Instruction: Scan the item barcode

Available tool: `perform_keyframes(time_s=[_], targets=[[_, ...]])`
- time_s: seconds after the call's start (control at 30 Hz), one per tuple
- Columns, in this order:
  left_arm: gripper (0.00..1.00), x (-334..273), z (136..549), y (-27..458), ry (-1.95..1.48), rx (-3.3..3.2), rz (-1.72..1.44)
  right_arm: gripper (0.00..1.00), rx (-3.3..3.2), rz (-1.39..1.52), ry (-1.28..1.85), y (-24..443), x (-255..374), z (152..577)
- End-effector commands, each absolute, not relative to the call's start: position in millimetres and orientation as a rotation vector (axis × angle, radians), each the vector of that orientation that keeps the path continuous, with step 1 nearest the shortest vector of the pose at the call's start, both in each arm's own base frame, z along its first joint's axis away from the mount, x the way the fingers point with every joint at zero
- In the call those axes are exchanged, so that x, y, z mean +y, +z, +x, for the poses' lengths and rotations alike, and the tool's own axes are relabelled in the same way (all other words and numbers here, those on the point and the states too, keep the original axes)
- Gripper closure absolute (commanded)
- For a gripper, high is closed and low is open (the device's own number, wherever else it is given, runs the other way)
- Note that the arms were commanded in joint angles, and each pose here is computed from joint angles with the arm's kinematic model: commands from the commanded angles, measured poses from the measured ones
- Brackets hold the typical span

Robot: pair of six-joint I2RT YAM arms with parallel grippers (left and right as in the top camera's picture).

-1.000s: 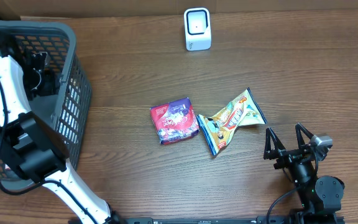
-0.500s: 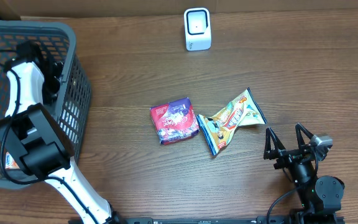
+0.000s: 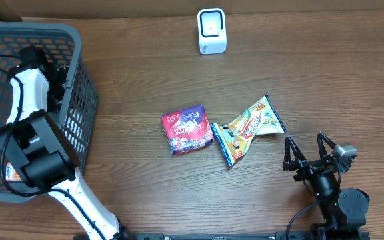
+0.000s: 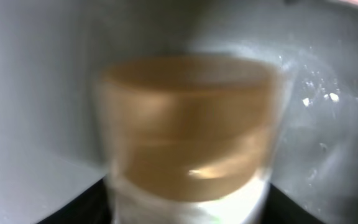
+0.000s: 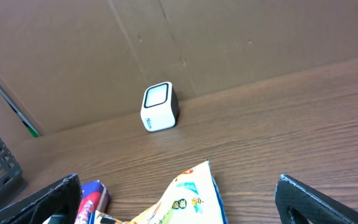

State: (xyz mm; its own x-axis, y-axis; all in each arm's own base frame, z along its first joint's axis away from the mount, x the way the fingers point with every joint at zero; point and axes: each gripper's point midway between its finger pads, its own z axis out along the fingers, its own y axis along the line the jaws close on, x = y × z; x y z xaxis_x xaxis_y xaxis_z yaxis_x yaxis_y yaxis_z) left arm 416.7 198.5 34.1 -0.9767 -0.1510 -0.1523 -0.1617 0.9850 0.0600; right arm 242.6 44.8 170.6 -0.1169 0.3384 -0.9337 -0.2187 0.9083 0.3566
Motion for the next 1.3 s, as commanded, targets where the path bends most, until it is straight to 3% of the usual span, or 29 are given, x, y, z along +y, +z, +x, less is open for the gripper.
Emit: perform_keyframes(time_s=[0.0,0.2,0.33,0.73,1.07,1.27], targets=[[0.54,201,414,25,0.129,2.987,-0.301,0.00,1.622,0.092,0.479,168,46,243],[0.83,202,416,25,0.132,2.976,-0.328,0.00,1.622,0.092,0.479,168,46,243],[0.96,208,412,26,0.184,2.982,-0.375,0.00,1.622,0.091,0.479,168,46,243],[0.96,232,399,91,0.440,2.889,-0.495,0.00,1.622,0.092,0.479,168,46,243],[0.96,219,377,218,0.464,2.612,-0.562,0.00,1.622,0.091,0.479,168,46,243],[0.96,161,357,304,0.181,2.401,-0.461,0.00,1.622,0.092,0.479,168,46,243]])
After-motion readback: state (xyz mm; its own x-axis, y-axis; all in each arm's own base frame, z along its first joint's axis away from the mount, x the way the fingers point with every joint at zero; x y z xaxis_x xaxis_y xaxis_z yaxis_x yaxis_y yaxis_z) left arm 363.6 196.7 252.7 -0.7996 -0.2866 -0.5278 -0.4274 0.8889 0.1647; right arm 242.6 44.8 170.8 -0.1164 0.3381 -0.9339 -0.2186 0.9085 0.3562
